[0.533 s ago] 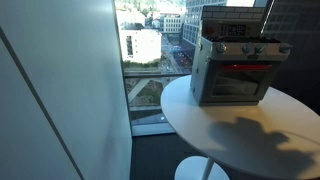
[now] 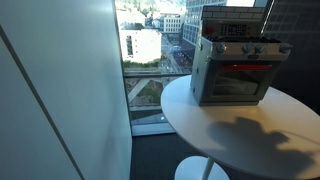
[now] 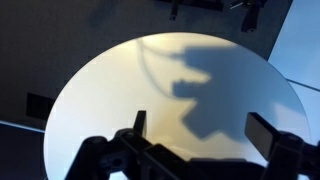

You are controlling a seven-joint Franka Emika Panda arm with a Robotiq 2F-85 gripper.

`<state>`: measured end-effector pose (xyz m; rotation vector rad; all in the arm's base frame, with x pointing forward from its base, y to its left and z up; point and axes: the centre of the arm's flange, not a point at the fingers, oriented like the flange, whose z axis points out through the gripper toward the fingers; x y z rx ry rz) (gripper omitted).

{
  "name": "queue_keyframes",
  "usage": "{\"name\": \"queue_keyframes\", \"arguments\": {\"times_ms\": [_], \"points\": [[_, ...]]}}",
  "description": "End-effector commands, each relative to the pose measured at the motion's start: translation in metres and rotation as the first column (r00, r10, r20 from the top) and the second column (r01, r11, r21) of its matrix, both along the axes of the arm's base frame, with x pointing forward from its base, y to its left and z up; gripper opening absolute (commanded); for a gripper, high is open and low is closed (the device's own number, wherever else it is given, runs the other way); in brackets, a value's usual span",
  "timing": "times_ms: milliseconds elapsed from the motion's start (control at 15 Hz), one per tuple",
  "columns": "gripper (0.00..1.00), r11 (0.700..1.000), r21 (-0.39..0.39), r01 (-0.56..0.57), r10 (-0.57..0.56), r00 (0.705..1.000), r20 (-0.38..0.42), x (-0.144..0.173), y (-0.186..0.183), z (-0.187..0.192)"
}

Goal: Turn the right knob anticlockwise

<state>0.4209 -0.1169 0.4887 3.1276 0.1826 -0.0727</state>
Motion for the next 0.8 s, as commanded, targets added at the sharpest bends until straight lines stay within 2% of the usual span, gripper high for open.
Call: {"name": "queue_keyframes", "arguments": {"times_ms": [0,333,733], "points": [[1.00,1.000,-0.005,-0.002,0.002,1.000,0.010,0.015,0.002,0.003],[1.00,1.000,-0.017,-0.011,0.012,0.999,0.041,0.038,0.010,0.013],[1.00,1.000,0.001,0.029,-0.028,0.989,0.143,0.069,0.017,0.024]]}}
